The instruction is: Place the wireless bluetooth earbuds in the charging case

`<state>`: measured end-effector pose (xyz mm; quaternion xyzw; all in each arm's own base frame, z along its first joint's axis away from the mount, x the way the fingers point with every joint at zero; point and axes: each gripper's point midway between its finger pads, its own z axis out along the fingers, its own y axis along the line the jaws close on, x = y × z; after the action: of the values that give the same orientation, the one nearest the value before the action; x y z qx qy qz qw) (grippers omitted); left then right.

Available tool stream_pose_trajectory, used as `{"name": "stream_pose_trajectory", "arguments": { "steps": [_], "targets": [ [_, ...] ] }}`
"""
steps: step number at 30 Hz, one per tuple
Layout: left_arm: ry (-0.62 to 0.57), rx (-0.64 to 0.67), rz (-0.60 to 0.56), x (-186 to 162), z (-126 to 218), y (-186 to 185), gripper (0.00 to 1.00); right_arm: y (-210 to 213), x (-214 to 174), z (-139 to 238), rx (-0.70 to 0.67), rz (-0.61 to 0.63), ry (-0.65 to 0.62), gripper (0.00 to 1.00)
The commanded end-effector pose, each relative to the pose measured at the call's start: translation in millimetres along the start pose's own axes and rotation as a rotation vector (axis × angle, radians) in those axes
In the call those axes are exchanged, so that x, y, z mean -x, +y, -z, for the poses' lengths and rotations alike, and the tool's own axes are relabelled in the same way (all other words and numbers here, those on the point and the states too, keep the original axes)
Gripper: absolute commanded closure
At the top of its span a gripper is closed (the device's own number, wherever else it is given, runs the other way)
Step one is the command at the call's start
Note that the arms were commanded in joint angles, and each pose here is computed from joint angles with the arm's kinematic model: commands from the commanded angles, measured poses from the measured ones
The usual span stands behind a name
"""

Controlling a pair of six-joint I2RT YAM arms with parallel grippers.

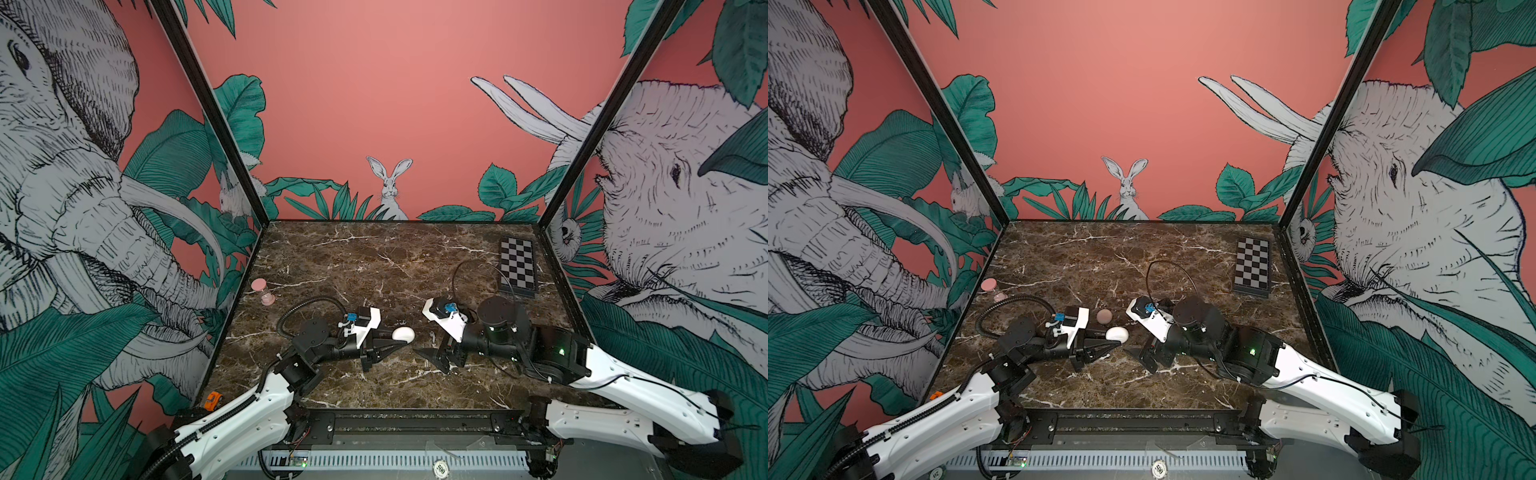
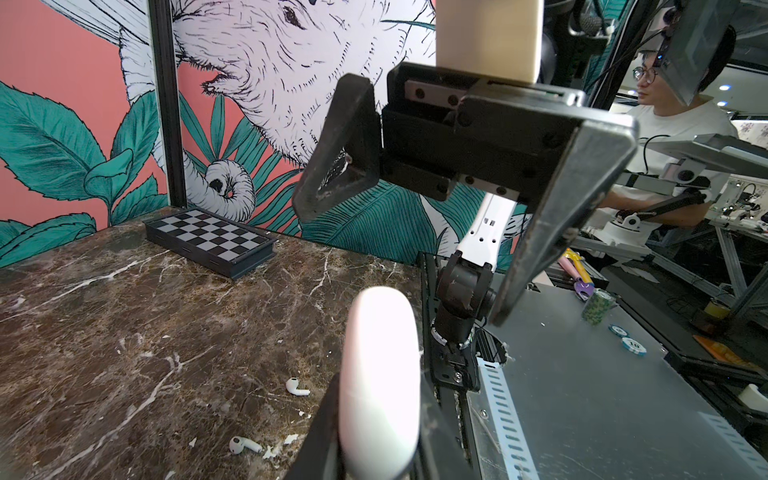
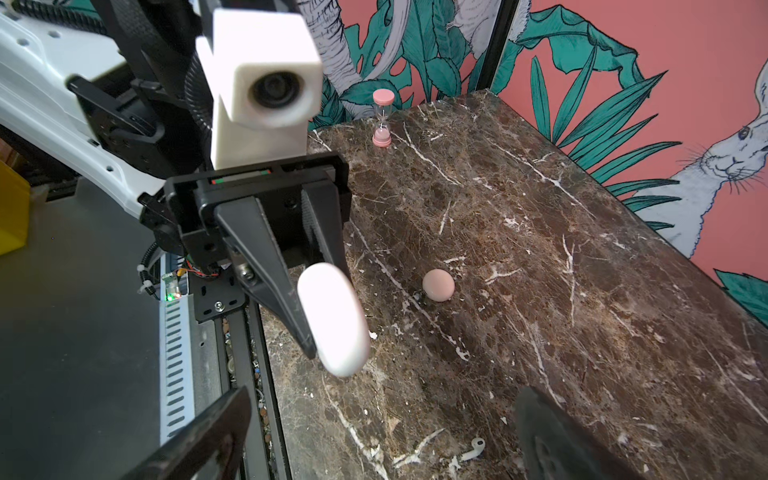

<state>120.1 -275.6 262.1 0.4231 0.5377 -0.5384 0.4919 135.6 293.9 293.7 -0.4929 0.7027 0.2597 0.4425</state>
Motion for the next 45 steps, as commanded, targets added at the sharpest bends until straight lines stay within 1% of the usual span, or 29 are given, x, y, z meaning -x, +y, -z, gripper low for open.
{"name": "stream_pose_trajectory", "arguments": {
  "steps": [1, 5, 16, 19, 25, 34, 45],
  "targets": [
    [-0.010, 0.007, -0.027, 0.4, 2.3, -1.7, 1.00, -6.8, 6.8, 1.1, -0.061, 0.050, -0.005, 0.02],
    [0.005, -0.019, -0.034, -4.0, 0.3, -5.6, 1.00, -9.0, 4.8, -1.8, -0.087, 0.070, 0.009, 0.02],
    [0.015, -0.036, -0.038, -6.8, 0.1, -9.4, 1.00, -19.7, 3.0, -4.9, -0.153, 0.088, 0.029, 0.02],
    [0.024, -0.045, -0.037, -8.9, -0.3, -10.8, 1.00, -18.2, 5.2, -4.1, -0.145, 0.082, 0.014, 0.02],
    [0.034, -0.062, -0.036, -11.0, -0.7, -13.9, 1.00, -5.3, 5.2, -10.2, -0.074, 0.076, 0.005, 0.02],
    [0.063, -0.104, -0.043, -17.0, -2.5, -21.7, 1.00, -11.8, 7.1, -13.7, -0.117, 0.072, 0.005, 0.02],
    [0.077, -0.121, -0.051, -20.8, -2.7, -25.4, 1.00, -18.3, 5.9, -14.7, -0.154, 0.064, 0.009, 0.02]
  ]
}}
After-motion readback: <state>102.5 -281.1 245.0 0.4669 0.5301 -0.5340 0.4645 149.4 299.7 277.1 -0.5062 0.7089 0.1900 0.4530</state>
